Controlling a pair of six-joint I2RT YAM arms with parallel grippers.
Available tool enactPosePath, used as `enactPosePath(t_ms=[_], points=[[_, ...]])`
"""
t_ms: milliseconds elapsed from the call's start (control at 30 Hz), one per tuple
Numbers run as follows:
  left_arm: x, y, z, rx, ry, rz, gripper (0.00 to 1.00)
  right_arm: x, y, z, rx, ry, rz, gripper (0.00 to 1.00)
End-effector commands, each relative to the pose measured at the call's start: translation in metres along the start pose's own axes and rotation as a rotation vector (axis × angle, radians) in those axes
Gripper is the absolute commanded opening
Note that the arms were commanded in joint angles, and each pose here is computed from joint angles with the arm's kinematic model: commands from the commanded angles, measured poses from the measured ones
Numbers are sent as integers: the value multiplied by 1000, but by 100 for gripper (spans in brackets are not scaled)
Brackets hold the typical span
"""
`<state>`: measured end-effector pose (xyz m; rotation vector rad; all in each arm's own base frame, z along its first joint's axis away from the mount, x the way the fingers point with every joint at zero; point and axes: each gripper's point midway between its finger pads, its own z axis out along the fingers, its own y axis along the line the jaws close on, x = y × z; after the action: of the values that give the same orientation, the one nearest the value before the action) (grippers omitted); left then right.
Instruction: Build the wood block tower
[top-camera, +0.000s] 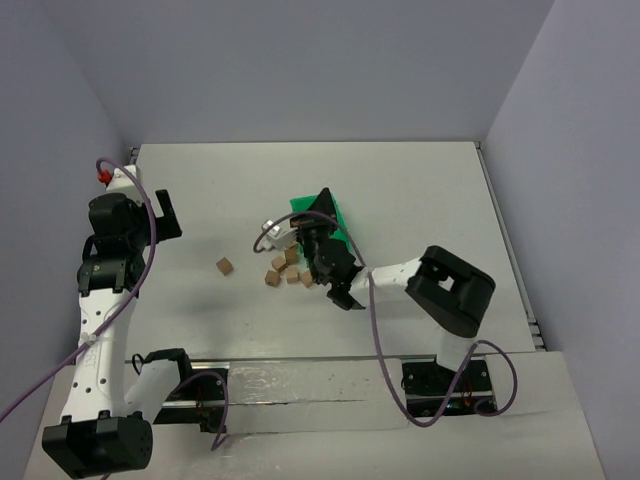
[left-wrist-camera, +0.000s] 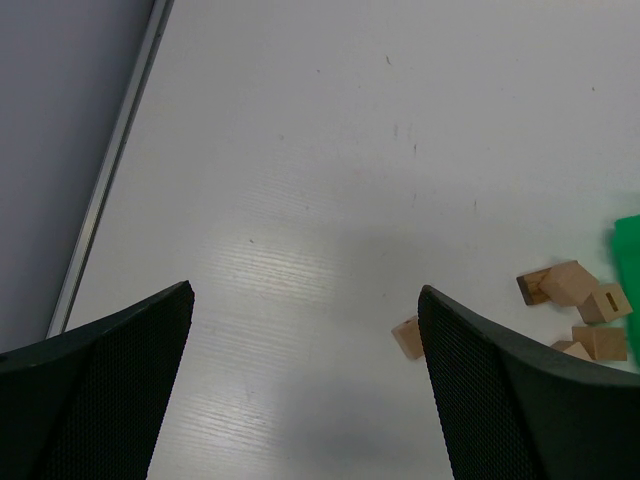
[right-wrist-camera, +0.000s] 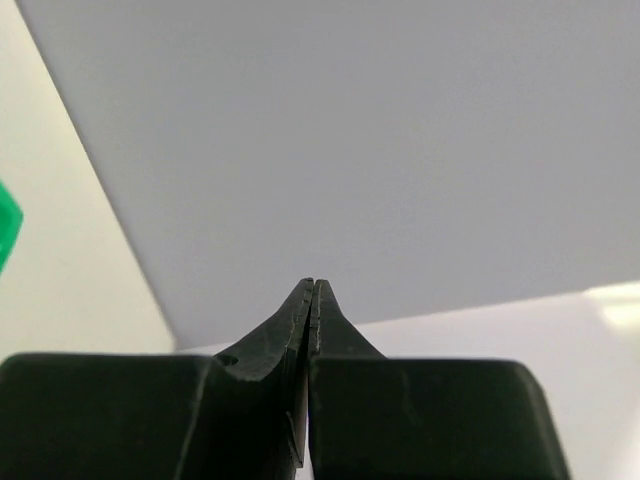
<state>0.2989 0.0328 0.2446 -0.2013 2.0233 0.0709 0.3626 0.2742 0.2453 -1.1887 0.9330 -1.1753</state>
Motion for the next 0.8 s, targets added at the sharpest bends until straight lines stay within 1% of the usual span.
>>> enactPosePath(t_ms=[0,267,400,433,500,533,567,600,633,700,767], points=[[-20,-4,-2,20,-53,-11,99,28,-35,8,-5,118,296,0],[-18,-3,-1,17,-52,-5,99,81,-29,30,-62,246,387,0],[-16,-2,0,14,-47,-4,99,94,-6,34,-220,323,518,0],[-15,-2,0,16,-45,-2,99,98,-6,38,-265,342,583,3],[-13,-3,1,18,-43,1,99,102,-10,45,-374,385,756,13],[-12,-3,1,19,-41,3,99,98,4,37,-450,397,796,15],[-11,-3,1,20,-40,5,99,99,8,36,-505,409,864,25],[-10,-3,2,22,-38,7,99,102,8,36,-553,426,945,38],[-10,-3,2,23,-39,7,99,106,11,33,-603,450,1024,48],[-9,-3,2,21,-37,6,99,109,19,30,-670,489,1119,63],[-10,-3,3,25,-38,6,99,110,31,25,-731,530,1188,72]])
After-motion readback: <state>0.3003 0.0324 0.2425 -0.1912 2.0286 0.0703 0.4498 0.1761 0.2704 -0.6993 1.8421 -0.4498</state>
